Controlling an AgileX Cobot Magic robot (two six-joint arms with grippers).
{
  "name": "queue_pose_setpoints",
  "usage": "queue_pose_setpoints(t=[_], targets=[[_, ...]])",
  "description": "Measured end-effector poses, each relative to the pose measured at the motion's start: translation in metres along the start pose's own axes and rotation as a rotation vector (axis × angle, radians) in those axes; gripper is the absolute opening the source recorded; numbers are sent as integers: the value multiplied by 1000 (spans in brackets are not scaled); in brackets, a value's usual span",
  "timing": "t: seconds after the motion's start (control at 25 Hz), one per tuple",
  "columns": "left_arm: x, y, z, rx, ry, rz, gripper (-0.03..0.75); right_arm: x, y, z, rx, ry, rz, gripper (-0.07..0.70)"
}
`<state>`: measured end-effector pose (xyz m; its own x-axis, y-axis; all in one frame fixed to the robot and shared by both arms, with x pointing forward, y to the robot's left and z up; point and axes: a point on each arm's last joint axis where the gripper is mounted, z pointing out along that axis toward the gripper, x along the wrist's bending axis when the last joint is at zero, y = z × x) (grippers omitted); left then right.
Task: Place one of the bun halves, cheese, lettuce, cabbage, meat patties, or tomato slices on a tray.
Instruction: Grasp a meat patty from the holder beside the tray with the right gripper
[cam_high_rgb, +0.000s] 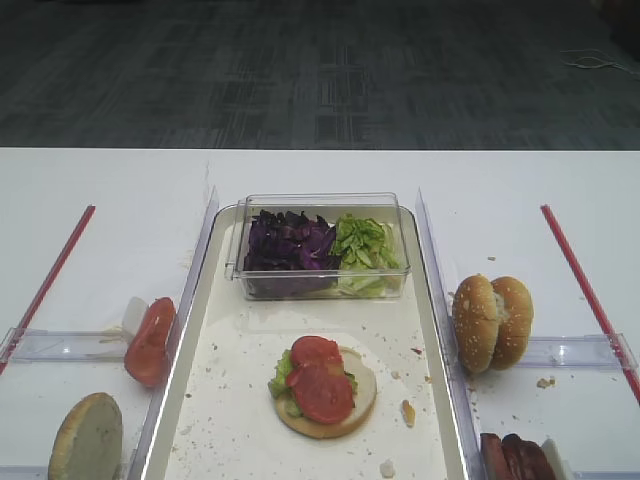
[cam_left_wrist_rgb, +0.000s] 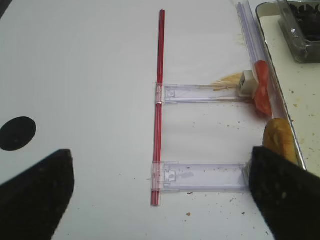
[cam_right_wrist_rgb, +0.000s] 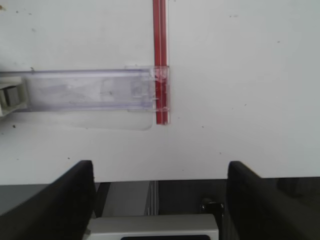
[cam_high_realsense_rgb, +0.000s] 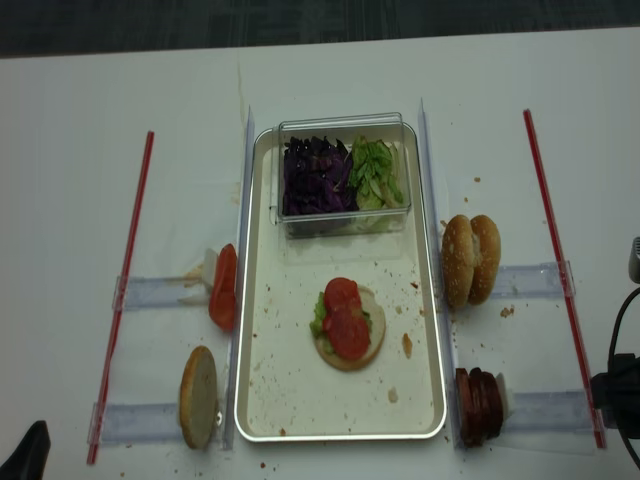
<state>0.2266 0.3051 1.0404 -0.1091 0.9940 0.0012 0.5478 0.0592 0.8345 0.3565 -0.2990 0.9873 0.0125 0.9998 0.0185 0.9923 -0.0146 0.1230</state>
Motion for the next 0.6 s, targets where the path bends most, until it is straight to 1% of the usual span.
queue_pose_setpoints(t=[0.28,0.44,0.6], targets=[[0,0,0,0,0,0,685,0,3,1,2,3,2,576],[0,0,0,0,0,0,685,2,13,1,2,28,19,576],[0,0,0,0,0,0,685,3,27,6,7,32,24,576]])
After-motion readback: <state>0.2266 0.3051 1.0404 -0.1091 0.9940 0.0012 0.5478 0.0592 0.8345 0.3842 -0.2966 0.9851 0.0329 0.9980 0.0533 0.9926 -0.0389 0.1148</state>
